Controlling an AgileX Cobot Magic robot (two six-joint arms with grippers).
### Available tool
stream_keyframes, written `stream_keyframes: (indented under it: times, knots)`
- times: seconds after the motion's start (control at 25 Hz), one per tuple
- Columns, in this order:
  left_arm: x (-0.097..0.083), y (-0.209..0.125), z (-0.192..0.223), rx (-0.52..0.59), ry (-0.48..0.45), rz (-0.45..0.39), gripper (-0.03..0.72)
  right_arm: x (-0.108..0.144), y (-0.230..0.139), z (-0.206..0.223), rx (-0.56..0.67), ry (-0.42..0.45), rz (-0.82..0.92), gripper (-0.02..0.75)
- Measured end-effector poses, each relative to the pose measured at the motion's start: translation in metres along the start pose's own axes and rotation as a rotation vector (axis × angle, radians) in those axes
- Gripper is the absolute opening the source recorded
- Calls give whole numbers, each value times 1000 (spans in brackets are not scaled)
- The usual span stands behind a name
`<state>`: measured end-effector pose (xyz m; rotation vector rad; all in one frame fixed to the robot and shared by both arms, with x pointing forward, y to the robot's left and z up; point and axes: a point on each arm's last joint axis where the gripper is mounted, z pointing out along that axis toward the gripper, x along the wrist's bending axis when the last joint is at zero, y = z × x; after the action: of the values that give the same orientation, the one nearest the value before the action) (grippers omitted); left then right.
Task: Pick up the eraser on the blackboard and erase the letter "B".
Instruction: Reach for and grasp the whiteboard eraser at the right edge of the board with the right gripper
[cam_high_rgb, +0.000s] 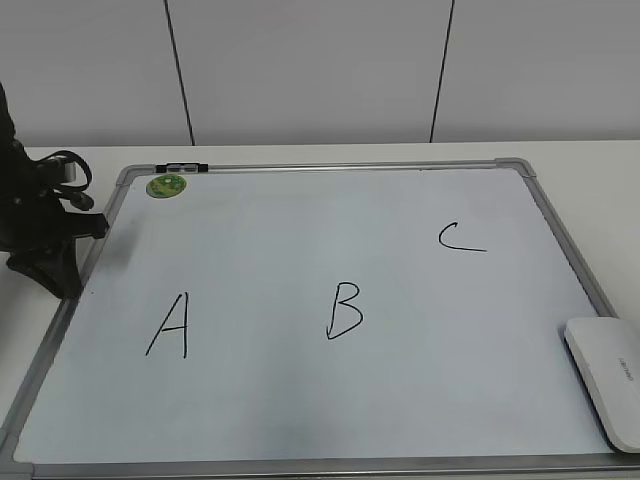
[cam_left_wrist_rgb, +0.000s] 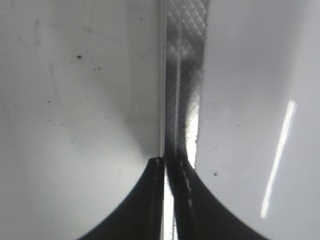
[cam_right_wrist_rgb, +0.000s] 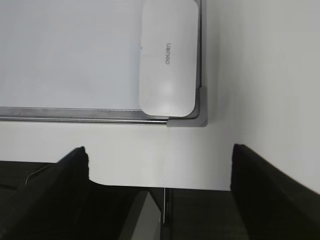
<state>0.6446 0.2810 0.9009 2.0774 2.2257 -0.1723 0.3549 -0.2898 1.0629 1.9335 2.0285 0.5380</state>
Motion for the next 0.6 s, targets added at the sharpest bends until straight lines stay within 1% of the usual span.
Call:
stream_keyframes:
  times: [0.12, 0.2, 0.32, 0.44, 0.6]
  knots:
    - [0, 0, 0, 0, -2, -1, 31, 2, 11, 17, 82, 30, 14, 673]
    - [0, 0, 0, 0, -2, -1, 31, 2, 18, 33, 156, 37, 24, 673]
    - [0, 0, 0, 0, -4, -2, 32, 0, 26, 56, 234, 36, 31, 673]
    - [-1, 0, 0, 0, -7, -5, 34, -1, 35, 74, 274, 39, 27, 673]
    - [-1, 0, 0, 0, -9, -4, 37, 0, 46, 93, 295, 57, 19, 673]
